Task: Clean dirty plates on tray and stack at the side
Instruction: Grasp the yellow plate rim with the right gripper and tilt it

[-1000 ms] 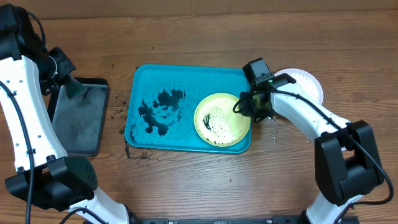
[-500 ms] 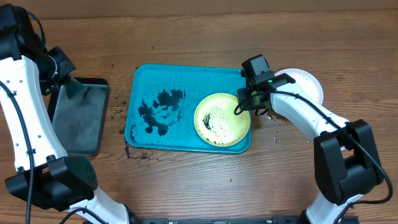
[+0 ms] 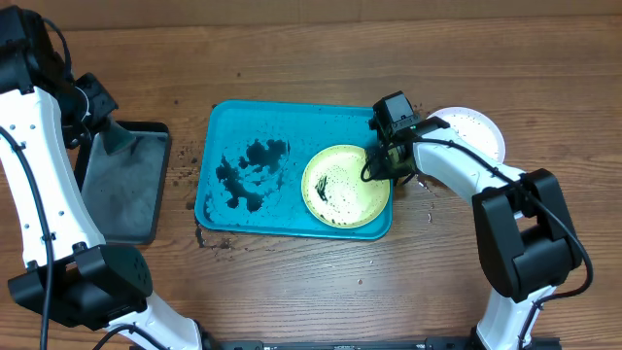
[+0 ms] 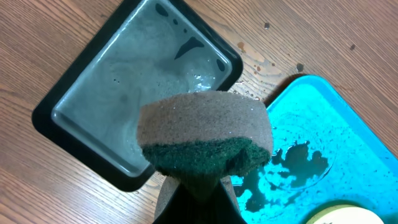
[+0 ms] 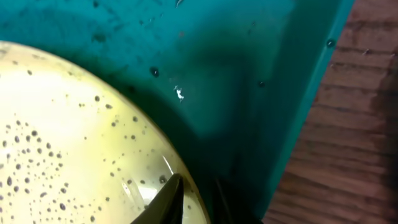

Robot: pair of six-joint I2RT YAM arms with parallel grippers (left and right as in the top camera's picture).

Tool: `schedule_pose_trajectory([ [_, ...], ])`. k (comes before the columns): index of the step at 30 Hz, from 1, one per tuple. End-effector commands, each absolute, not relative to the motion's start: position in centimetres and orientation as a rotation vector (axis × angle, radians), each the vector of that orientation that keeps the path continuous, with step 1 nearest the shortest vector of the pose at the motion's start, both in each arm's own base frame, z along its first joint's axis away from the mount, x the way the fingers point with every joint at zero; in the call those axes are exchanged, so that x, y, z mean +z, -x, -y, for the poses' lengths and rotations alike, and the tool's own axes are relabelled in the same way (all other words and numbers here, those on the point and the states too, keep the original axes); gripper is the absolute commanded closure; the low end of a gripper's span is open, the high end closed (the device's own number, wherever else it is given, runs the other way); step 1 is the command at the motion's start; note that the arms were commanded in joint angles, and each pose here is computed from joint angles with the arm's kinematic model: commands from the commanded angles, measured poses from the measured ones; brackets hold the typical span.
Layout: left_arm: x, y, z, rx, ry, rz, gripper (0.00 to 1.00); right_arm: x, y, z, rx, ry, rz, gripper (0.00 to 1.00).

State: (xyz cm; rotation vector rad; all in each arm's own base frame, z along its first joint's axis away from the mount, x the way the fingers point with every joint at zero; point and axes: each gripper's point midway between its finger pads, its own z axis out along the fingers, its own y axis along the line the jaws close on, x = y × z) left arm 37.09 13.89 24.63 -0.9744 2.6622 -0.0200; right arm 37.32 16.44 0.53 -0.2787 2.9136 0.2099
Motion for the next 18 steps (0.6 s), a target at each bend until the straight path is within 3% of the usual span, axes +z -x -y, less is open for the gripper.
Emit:
schedule_pose_trajectory([
  [1,24.2,-37.5,-13.3,-0.037,0.971,-2.675,0.96,-1.0,-35.6,-16.6,0.214,0.288,-2.994,0.83],
  [5,24.2,-37.5,-13.3,-0.037,0.970,-2.673,0.96,-1.2,-33.8,-16.2,0.222,0.144,-3.089,0.89],
  [9,24.2,-37.5,-13.3,-0.037,0.970,-2.673,0.96,-0.5,-31.4,-18.8,0.487,-0.048,-3.191,0.90],
  [18,24.2,-37.5,-13.3,-0.043,0.970,-2.674,0.96,-0.4,-32.5,-21.5,0.513,-0.142,-3.118,0.88],
])
